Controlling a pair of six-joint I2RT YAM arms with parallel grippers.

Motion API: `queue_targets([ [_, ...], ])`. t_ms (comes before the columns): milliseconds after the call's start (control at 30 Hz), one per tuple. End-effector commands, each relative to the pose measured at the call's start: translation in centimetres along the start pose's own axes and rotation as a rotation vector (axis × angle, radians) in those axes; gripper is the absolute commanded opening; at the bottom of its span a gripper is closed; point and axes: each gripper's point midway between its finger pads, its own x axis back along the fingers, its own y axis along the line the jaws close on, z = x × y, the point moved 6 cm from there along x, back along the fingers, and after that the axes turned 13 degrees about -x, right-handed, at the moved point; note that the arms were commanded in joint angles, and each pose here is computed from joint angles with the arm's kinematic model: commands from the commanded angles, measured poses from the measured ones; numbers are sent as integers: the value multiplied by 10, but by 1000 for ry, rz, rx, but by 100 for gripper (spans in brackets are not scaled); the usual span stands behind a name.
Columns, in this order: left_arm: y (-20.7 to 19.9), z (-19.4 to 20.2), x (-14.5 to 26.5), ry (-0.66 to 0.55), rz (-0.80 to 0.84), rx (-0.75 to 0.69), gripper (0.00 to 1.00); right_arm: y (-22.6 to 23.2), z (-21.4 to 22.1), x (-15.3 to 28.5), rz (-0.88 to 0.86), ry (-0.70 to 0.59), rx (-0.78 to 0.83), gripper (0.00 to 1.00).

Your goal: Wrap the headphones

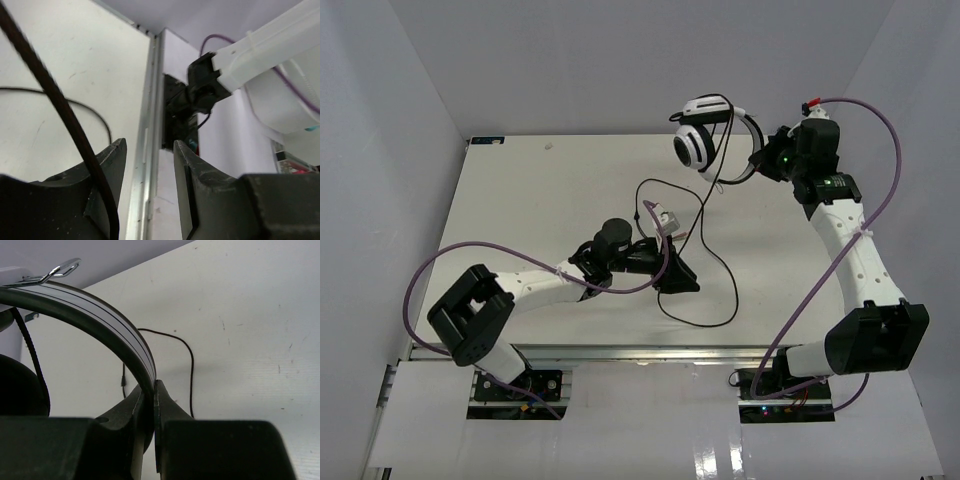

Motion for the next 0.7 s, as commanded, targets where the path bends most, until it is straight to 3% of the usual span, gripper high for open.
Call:
queue_targets([
  [0,28,19,-2,-3,-108,-121,53,53,-36,39,-256,-11,-95,8],
  [367,80,42,37,-27,-193,-67,32,37,-61,86,-333,-39,-97,8],
  [567,96,49,49,-27,-204,-21,26,38,-70,101,-357,-67,-68,8],
  [667,91,45,46,-64,-158,-20,28,38,-71,103,-354,-81,-47,8],
])
